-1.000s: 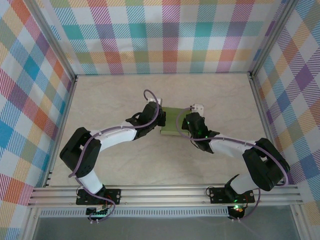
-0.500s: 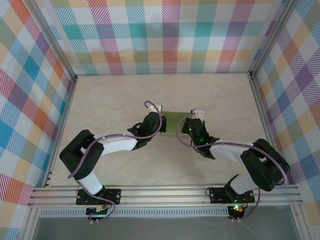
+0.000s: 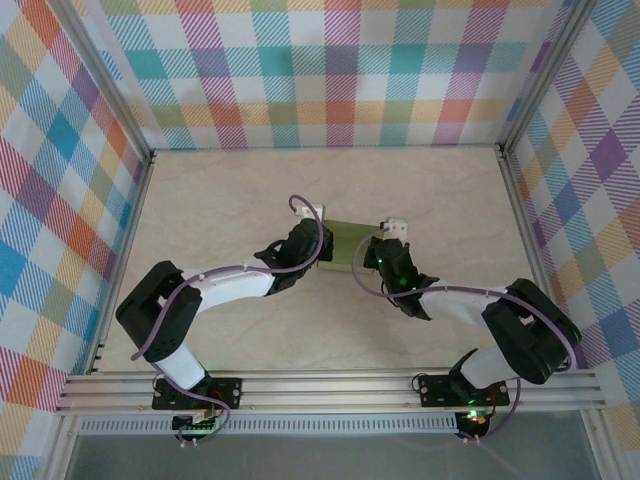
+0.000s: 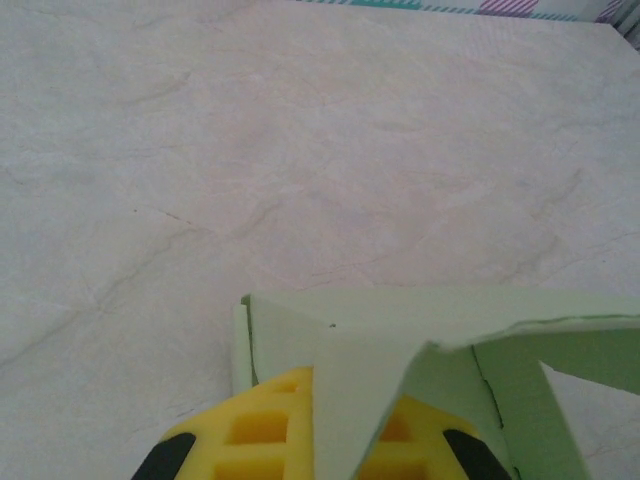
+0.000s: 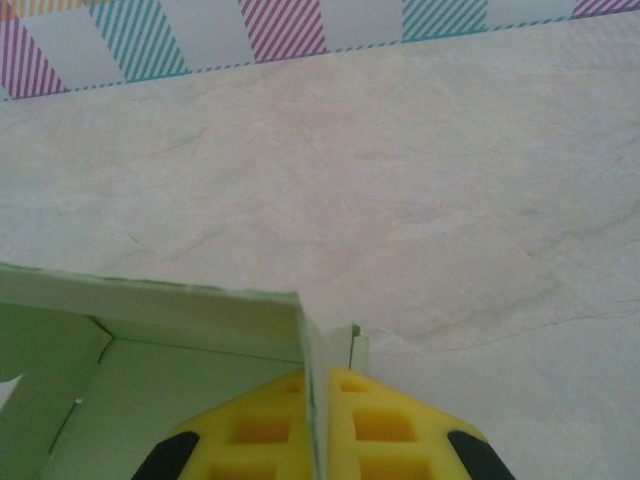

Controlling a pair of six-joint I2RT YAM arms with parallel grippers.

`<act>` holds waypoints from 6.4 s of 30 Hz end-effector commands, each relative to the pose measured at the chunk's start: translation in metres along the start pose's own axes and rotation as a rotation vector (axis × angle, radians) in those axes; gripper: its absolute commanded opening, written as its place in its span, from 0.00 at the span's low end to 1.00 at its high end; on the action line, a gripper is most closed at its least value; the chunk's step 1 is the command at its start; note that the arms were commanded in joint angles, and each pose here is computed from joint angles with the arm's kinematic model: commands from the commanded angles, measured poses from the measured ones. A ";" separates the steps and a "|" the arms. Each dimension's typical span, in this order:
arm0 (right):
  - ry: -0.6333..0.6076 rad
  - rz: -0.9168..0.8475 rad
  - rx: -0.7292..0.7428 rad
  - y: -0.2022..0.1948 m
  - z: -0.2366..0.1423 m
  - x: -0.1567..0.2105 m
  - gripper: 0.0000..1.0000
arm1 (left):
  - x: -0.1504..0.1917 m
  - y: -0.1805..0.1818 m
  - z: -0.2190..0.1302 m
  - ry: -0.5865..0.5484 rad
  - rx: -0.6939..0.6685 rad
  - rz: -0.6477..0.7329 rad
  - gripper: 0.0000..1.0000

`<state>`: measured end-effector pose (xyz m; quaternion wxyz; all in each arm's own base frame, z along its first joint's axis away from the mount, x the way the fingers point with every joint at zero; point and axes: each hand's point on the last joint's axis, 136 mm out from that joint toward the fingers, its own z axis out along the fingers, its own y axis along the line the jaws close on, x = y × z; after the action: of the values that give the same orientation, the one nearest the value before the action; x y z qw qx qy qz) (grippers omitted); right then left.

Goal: Fold the paper box

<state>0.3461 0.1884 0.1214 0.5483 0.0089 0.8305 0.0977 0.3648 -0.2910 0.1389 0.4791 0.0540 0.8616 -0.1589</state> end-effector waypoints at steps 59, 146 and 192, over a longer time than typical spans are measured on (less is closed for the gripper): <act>0.551 0.416 0.000 -0.027 0.025 0.031 0.85 | 0.072 -0.010 -0.025 0.002 0.138 0.226 0.60; 0.665 0.821 -0.682 0.028 0.037 0.036 0.67 | 0.090 0.068 0.048 0.433 0.359 -0.587 0.22; 0.619 0.898 -0.764 0.016 -0.010 -0.043 0.39 | -0.028 -0.010 -0.074 -0.418 0.156 1.055 0.98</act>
<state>0.3552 0.1949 0.1451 0.1555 0.1484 0.7835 0.5831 0.3134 -0.2781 0.1821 0.6116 0.4587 0.6434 -0.0394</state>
